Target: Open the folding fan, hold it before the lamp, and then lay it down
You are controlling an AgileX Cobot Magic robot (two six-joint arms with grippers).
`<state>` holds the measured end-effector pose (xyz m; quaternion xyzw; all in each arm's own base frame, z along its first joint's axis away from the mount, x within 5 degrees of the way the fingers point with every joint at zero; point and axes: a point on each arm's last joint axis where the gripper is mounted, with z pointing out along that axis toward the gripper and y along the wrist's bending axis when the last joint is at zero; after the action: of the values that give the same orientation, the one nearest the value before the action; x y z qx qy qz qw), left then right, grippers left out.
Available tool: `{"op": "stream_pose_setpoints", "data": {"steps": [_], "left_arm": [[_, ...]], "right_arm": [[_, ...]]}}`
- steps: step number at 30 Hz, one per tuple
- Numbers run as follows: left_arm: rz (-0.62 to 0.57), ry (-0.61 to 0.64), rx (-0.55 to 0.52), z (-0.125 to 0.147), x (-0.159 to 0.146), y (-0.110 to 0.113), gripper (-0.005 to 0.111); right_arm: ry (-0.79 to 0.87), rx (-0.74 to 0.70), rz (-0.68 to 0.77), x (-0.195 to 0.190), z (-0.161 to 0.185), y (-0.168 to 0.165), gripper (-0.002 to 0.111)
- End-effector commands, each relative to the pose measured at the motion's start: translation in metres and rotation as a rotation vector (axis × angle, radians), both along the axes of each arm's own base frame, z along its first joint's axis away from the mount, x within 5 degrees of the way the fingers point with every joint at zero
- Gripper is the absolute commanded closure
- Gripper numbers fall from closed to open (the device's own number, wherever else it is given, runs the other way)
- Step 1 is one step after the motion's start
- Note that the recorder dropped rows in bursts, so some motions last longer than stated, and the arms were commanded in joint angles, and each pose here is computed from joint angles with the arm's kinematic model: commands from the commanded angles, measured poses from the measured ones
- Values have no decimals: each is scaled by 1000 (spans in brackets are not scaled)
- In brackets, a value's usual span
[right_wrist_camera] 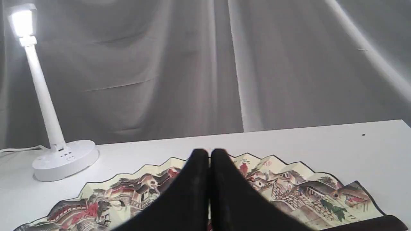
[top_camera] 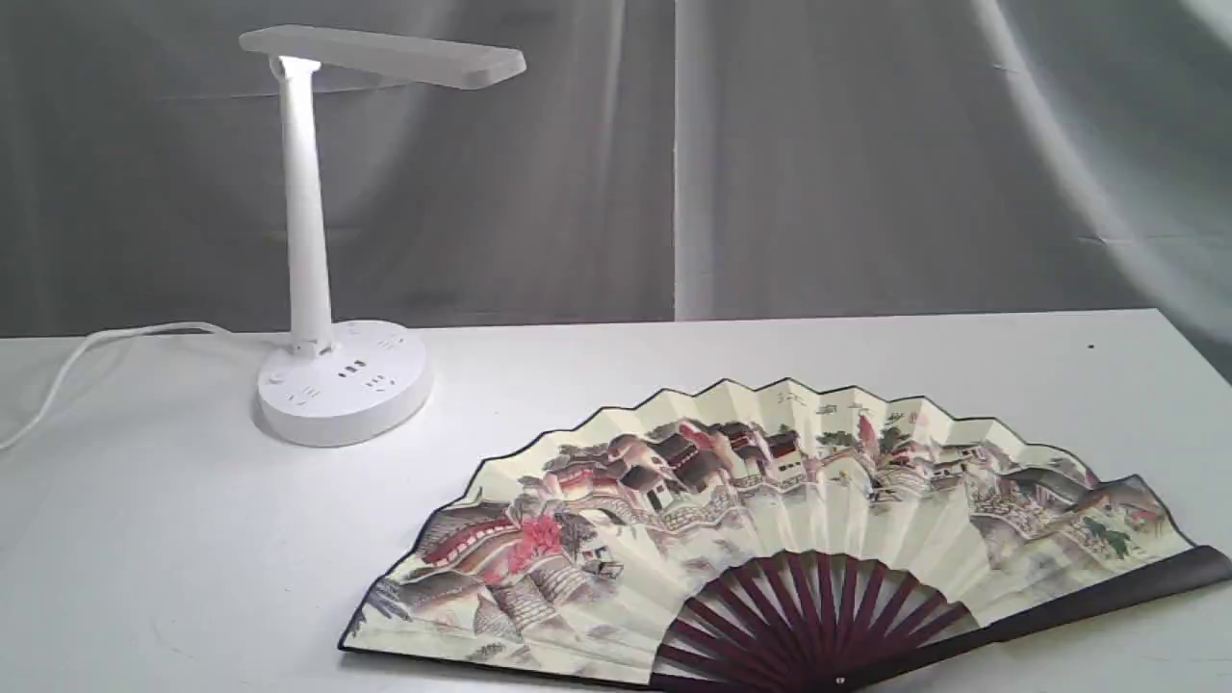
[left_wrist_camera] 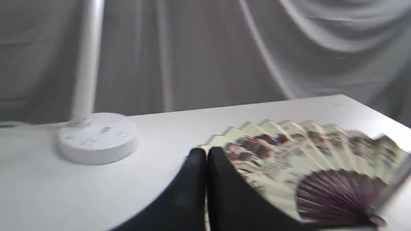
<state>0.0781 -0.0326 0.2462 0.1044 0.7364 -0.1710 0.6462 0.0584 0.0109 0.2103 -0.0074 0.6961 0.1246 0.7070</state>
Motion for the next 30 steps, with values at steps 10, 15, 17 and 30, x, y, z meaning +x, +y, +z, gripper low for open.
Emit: {"op": "stream_pose_setpoints", "data": {"steps": [10, 15, 17, 30], "left_arm": [[379, -124, -153, -13, -25, 34, 107], [381, -97, -136, -28, -24, 34, 107], [380, -93, -135, -30, -23, 34, 107], [386, 14, -197, -48, -22, 33, 107]], "right_arm": [[-3, -13, 4, 0, -1, 0, 108], [-3, -13, 4, 0, -1, 0, 108], [-3, -13, 4, 0, -1, 0, 108], [-4, -15, 4, 0, -1, 0, 108]]}}
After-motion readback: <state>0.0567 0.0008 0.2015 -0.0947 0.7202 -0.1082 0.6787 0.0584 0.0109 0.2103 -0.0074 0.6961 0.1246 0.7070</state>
